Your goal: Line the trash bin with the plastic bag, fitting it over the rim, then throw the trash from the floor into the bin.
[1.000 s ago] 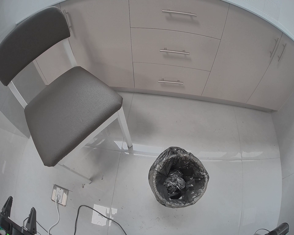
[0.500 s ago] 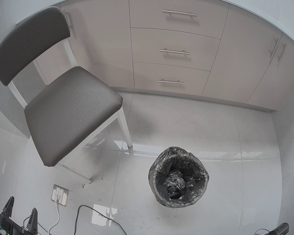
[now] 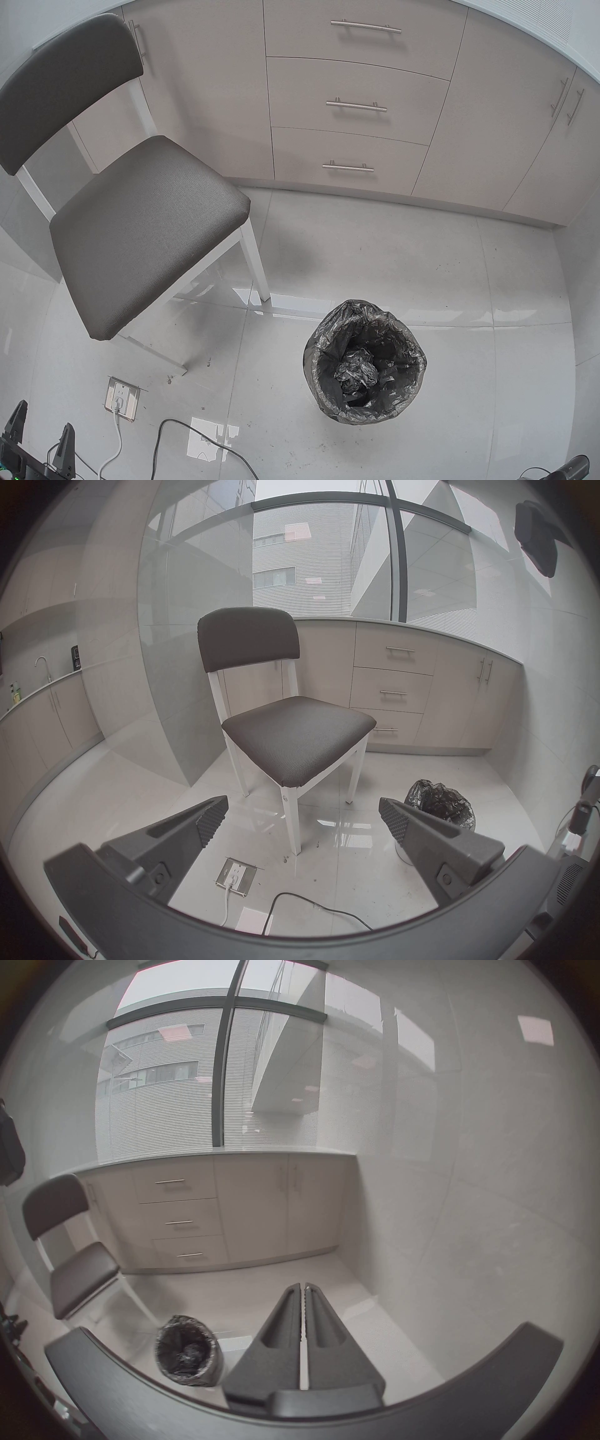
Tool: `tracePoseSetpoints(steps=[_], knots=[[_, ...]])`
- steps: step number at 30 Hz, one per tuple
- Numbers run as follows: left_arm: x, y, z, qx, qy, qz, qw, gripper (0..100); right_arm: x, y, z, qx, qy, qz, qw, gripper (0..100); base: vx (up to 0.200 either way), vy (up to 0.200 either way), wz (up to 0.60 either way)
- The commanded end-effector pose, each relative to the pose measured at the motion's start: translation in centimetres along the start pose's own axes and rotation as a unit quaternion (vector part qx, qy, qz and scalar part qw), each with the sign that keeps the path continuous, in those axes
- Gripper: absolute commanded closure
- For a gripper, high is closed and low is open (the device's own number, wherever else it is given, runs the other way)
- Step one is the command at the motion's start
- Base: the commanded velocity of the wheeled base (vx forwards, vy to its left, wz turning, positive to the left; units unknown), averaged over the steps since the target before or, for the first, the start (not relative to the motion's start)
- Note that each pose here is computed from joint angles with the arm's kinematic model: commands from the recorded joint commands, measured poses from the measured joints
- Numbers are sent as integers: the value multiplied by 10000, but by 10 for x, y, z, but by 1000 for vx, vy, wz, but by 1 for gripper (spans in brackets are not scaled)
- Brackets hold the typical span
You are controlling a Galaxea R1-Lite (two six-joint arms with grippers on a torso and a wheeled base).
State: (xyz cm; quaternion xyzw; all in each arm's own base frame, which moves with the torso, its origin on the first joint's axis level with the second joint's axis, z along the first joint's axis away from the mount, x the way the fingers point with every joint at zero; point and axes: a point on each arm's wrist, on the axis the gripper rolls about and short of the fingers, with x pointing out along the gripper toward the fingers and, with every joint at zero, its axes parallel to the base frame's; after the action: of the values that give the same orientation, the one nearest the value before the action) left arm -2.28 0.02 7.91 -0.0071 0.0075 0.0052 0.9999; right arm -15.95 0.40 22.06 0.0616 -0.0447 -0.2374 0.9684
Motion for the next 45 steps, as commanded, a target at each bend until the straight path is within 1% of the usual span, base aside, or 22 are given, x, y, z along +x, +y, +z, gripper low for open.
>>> tracePoseSetpoints(steps=[1,2,4,6,8,9,10,11,13,15,20,22,23,24,25,26,29,30,32,34,36,45], knots=[[0,0,-4,-6,-37,2,10000,0,26,13,-15,407,307,894,9947,100,0,0,0],[0,0,-4,-6,-37,2,10000,0,37,18,-18,570,205,1135,9917,100,0,0,0],[0,0,-4,-6,-37,2,10000,0,63,28,-32,695,-71,1238,9898,100,0,0,0],[0,0,-4,-6,-37,2,10000,0,91,38,-60,640,-317,1282,9892,100,0,0,0],[0,0,-4,-6,-37,-6,10000,0,108,42,-88,396,-506,1307,9893,100,0,0,0],[0,0,-4,-6,-37,2,10000,0,109,42,-90,371,-531,1316,9892,100,0,0,0],[0,0,-4,-6,-37,2,10000,0,119,43,-119,41,-564,1327,9895,100,0,0,0],[0,0,-4,2,-37,-6,10000,0,122,43,-129,-120,-477,1342,9897,100,0,0,0],[0,0,-4,2,-37,2,10000,0,122,43,-135,-194,-192,1380,9901,100,0,0,0],[0,0,-4,-6,-37,2,10000,0,122,44,-136,-181,-125,1588,9871,100,0,0,0],[0,0,-4,-6,-37,2,10000,0,121,47,-138,-444,-65,2459,9683,100,0,0,0],[0,0,-4,-6,-37,2,10000,0,120,47,-138,-553,-85,2797,9584,100,0,0,0],[0,0,-4,-6,-37,-6,10000,0,121,47,-138,-607,-31,3021,9513,100,0,0,0],[0,0,-4,-6,-37,2,10000,0,122,47,-138,-631,-13,3107,9484,100,0,0,0],[0,0,-4,-6,-37,2,10000,0,123,47,-138,-661,45,3279,9424,100,0,0,0],[0,0,-4,-6,-37,2,10000,0,123,47,-139,-676,89,3306,9413,100,0,0,0],[0,0,-4,-6,-37,2,10000,0,118,43,-151,-791,352,3138,9455,100,0,0,0],[0,0,-4,2,-37,2,10000,0,114,42,-153,-795,302,3074,9478,100,0,0,0],[0,0,-4,2,-37,2,10000,0,112,40,-154,-764,323,2889,9537,100,0,0,0],[0,0,-4,2,-37,2,10000,0,114,39,-155,-755,237,2546,9638,100,0,0,0],[0,0,-4,2,-37,2,10000,0,114,39,-156,-774,300,2461,9657,100,0,0,0],[0,0,-4,2,-37,2,10000,0,114,39,-157,-753,344,2444,9661,100,0,0,0]])
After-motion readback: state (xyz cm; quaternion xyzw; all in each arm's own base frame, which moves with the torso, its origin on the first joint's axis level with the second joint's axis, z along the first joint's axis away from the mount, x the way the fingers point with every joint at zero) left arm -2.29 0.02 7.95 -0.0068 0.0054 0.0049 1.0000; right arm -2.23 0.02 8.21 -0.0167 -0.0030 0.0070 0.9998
